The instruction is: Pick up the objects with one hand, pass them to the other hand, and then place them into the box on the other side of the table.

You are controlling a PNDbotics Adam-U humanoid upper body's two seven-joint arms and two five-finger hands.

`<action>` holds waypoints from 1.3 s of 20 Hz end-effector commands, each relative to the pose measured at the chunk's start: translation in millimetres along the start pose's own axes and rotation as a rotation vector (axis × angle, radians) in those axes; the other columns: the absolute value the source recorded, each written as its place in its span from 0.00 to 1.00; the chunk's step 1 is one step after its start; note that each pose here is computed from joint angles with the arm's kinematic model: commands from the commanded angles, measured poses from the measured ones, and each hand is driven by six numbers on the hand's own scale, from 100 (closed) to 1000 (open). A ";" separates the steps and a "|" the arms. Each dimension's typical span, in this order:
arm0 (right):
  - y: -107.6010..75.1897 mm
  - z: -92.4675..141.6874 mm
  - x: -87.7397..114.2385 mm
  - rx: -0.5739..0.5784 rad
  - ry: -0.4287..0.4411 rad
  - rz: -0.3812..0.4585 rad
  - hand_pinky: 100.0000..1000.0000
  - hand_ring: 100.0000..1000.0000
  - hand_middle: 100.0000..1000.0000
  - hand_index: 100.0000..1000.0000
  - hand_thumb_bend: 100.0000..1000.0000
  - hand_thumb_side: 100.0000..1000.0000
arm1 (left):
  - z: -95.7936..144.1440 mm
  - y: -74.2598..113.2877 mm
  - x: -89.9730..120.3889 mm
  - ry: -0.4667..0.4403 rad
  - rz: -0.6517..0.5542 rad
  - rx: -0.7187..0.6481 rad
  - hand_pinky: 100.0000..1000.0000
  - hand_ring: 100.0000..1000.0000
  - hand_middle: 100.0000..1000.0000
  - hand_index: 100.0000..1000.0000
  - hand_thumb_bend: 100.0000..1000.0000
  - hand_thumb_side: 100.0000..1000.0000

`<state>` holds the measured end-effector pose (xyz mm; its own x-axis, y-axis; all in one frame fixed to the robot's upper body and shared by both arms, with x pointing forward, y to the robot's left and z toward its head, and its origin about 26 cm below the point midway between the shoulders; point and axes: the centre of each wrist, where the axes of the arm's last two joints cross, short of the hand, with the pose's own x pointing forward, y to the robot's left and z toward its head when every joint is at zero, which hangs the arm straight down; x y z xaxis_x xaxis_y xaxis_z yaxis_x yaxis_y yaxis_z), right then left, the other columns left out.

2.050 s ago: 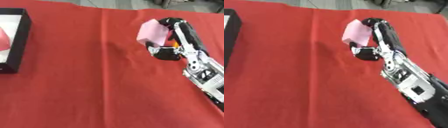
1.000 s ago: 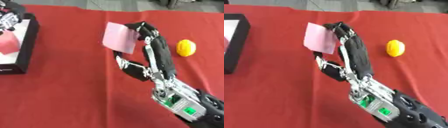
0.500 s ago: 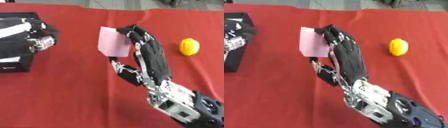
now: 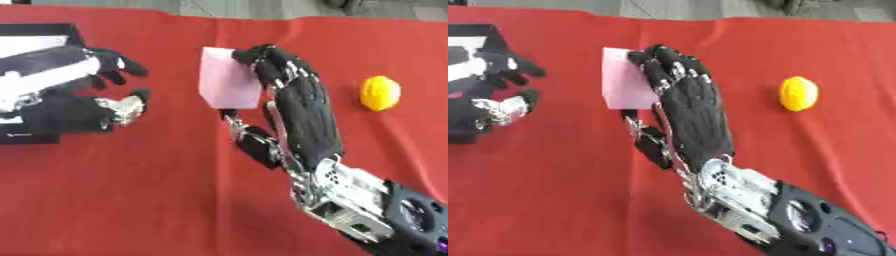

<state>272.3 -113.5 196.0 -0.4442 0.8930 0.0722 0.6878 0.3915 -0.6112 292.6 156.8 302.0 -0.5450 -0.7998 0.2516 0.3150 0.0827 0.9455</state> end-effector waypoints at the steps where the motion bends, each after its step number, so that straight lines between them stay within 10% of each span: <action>1: -3.8 -4.2 2.0 -0.084 0.029 0.050 0.67 0.64 0.40 0.56 0.09 0.00 | 2.1 4.9 7.2 0.007 -0.019 0.048 0.88 0.87 0.87 0.94 0.00 0.76; 6: -3.7 -4.6 4.3 -0.087 0.015 0.065 0.68 0.63 0.40 0.56 0.09 0.00 | -1.2 0.5 10.6 0.001 0.009 0.071 0.87 0.86 0.87 0.95 0.00 0.62; 10: -3.6 -4.9 6.5 -0.094 0.000 0.075 0.69 0.63 0.40 0.56 0.09 0.00 | -3.7 -0.5 15.5 -0.042 0.047 0.074 0.87 0.86 0.86 0.96 0.00 0.26; 12: -3.3 -4.3 7.5 -0.095 -0.011 0.079 0.69 0.63 0.40 0.56 0.10 0.00 | -4.5 -0.7 16.9 -0.069 0.064 0.082 0.87 0.86 0.86 0.96 0.00 0.42; 13: -3.1 -3.9 7.9 -0.096 -0.019 0.081 0.70 0.63 0.40 0.56 0.10 0.00 | -4.8 -1.3 17.1 -0.079 0.071 0.087 0.88 0.86 0.86 0.96 0.00 0.72; 16: -2.7 -3.2 9.2 -0.100 -0.041 0.087 0.71 0.62 0.40 0.56 0.10 0.00 | -6.3 -4.4 17.9 -0.107 0.077 0.085 0.89 0.87 0.86 0.97 0.00 0.85; 24: -1.5 -0.7 12.3 -0.106 -0.082 0.095 0.73 0.62 0.41 0.57 0.10 0.00 | -8.5 -10.0 18.3 -0.095 0.063 0.082 0.91 0.88 0.86 0.97 0.00 0.85; 26: -1.1 0.3 13.3 -0.104 -0.096 0.094 0.73 0.61 0.41 0.57 0.10 0.00 | -9.1 -11.4 18.5 -0.095 0.062 0.073 0.91 0.88 0.86 0.97 0.00 0.49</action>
<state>266.5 -103.1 191.7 -0.4224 0.9051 -0.0477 0.7641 0.3273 -0.5559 288.9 135.9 288.9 -0.5879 -0.7340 0.3400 0.3166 0.1781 0.9317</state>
